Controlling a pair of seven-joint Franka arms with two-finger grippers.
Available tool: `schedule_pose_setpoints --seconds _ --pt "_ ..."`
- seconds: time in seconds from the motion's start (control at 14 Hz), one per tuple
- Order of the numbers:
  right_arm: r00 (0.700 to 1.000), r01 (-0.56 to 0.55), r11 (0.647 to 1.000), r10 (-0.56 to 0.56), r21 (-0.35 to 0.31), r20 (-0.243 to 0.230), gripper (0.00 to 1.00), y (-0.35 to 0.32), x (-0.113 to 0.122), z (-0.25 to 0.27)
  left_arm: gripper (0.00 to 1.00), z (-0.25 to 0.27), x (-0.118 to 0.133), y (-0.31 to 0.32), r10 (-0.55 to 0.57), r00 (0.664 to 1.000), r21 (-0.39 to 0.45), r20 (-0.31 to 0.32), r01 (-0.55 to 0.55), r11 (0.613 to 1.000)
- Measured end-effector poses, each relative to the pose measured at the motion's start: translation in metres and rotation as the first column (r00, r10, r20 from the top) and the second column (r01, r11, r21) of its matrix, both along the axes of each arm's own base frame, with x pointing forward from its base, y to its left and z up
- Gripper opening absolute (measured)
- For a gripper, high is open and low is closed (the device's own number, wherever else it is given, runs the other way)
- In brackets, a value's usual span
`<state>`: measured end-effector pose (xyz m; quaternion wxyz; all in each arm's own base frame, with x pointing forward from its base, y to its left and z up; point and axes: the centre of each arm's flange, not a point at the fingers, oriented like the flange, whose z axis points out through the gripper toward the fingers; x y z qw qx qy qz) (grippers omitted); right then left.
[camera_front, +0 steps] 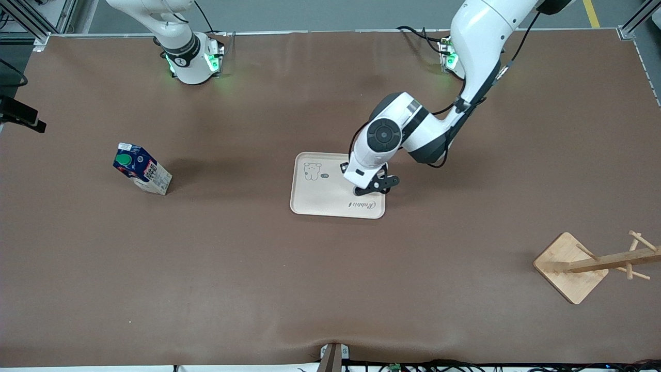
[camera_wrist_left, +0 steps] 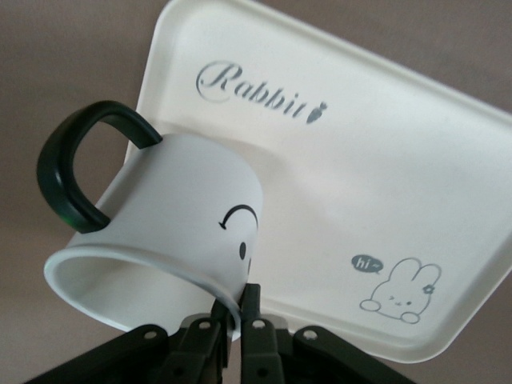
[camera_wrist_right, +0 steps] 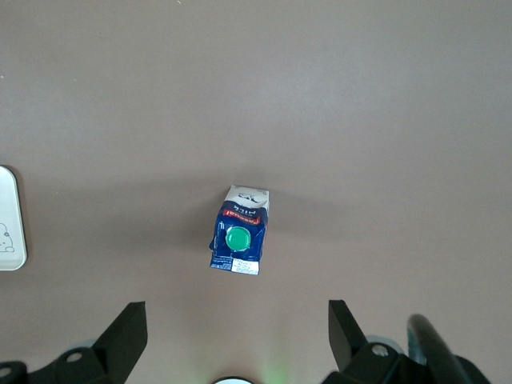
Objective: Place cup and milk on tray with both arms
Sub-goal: 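Set the mug on the tray while the right gripper reaches the milk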
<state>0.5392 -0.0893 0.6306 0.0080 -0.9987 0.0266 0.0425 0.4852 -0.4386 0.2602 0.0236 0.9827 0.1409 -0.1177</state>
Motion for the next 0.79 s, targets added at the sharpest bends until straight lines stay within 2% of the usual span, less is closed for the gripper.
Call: schedule_pose_setpoints --seconds 0.29,0.36,0.64,0.79 --pt "0.998 0.000 1.000 0.000 0.003 -0.062 1.00 -0.001 0.017 -0.034 0.07 -0.008 -0.009 -0.001 -0.017 0.999 0.032 -0.041 0.019 0.999" --pt "0.996 0.001 1.000 0.000 0.004 -0.084 1.00 -0.001 0.024 -0.048 0.12 -0.009 -0.009 -0.001 -0.018 0.999 0.033 -0.043 0.019 0.999" --pt "0.980 0.002 1.000 0.000 0.009 -0.198 1.00 -0.003 0.048 -0.116 0.52 -0.003 -0.003 -0.006 -0.016 0.999 0.020 -0.031 0.017 1.000" --pt "0.976 0.000 1.000 0.002 0.010 -0.217 1.00 -0.003 0.054 -0.155 0.72 0.011 0.005 -0.012 -0.014 1.000 0.005 -0.013 0.014 1.000"
